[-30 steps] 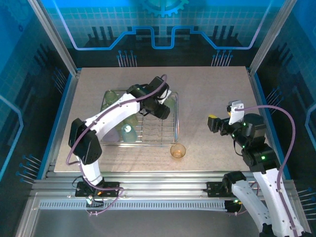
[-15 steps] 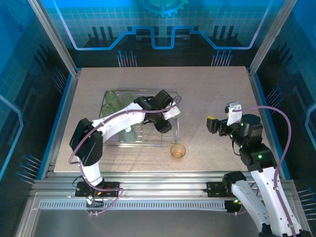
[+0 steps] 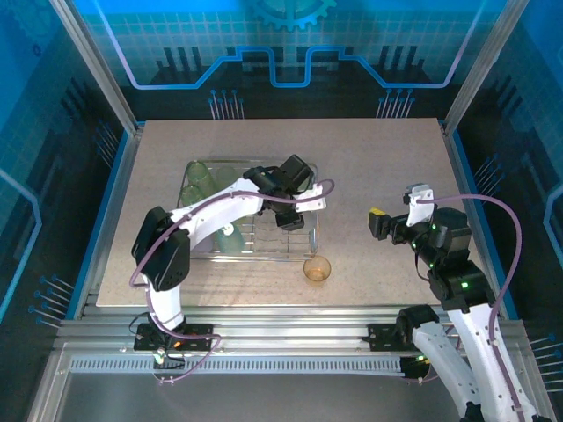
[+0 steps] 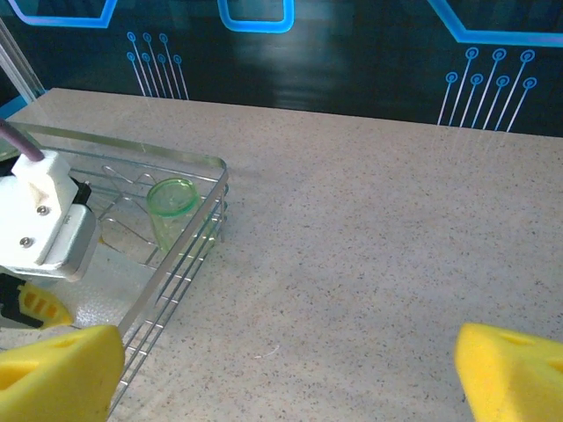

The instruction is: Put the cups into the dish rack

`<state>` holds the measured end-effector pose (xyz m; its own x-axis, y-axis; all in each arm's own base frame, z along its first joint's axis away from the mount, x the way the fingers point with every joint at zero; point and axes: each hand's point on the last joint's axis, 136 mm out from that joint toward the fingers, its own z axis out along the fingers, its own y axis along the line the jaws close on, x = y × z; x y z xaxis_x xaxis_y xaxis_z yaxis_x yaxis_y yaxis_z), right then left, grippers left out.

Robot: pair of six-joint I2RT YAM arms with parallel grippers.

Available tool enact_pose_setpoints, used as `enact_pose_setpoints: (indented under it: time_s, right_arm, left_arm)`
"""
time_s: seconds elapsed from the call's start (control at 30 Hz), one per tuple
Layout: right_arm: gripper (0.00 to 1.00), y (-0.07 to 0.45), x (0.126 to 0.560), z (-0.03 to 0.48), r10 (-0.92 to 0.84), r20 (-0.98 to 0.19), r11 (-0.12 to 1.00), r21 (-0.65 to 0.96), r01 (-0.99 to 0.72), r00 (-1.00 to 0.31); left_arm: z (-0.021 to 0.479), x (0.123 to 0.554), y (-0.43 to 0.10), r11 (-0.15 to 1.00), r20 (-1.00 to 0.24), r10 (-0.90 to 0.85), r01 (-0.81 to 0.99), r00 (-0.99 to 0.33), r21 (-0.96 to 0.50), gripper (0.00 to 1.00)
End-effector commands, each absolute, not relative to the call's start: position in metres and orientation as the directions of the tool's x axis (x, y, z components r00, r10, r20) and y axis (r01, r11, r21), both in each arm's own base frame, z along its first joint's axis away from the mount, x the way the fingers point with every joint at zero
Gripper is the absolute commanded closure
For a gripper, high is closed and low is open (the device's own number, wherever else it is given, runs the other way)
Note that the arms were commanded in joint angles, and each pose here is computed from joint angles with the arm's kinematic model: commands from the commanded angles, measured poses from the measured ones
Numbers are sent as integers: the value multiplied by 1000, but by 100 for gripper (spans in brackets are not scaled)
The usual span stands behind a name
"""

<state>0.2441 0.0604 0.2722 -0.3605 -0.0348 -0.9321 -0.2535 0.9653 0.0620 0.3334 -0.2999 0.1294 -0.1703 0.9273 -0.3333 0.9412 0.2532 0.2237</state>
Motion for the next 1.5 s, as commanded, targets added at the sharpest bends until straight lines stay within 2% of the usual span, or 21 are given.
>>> enact_pose_setpoints:
  time_s: [0.0, 0.63, 0.7, 0.87, 1.13, 1.17, 1.23, 1.37, 1.43, 1.47]
  right_arm:
    - [0, 54, 249, 276, -31, -943, 973, 47, -227, -331]
    - [0, 54, 249, 273, -33, -939, 974, 47, -222, -341]
    - [0, 53, 249, 273, -35, -938, 974, 44, -220, -344]
    - [0, 53, 249, 273, -36, -938, 975, 44, -220, -344]
    - [0, 54, 251, 272, -32, -936, 974, 50, -223, -350]
    - [0, 54, 251, 272, -33, -936, 973, 49, -225, -350]
    - [0, 55, 250, 272, -35, -937, 973, 49, -227, -349]
    - [0, 57, 250, 272, -43, -938, 969, 44, -242, -343]
    - [0, 57, 250, 272, -43, -940, 968, 44, -245, -339]
    - [0, 58, 250, 272, -44, -940, 968, 44, -248, -338]
  left_arm:
    - [117, 337, -291, 192, -226, 964, 955, -140, 225, 84]
    - [110, 346, -272, 193, -92, 980, 948, -175, 254, 87]
    - [107, 350, -272, 192, -84, 981, 945, -176, 264, 84]
    - [100, 359, -270, 164, -35, 986, 938, -162, 304, 68]
    - [100, 378, -276, 127, -24, 992, 922, -127, 367, 56]
    - [99, 379, -277, 120, -21, 993, 922, -120, 368, 53]
    - [97, 382, -278, 113, -18, 993, 919, -115, 378, 39]
    - [94, 385, -281, 112, -27, 994, 918, -111, 380, 37]
    - [93, 386, -282, 118, -35, 993, 918, -113, 378, 27]
    - [93, 385, -283, 119, -38, 993, 918, -113, 378, 27]
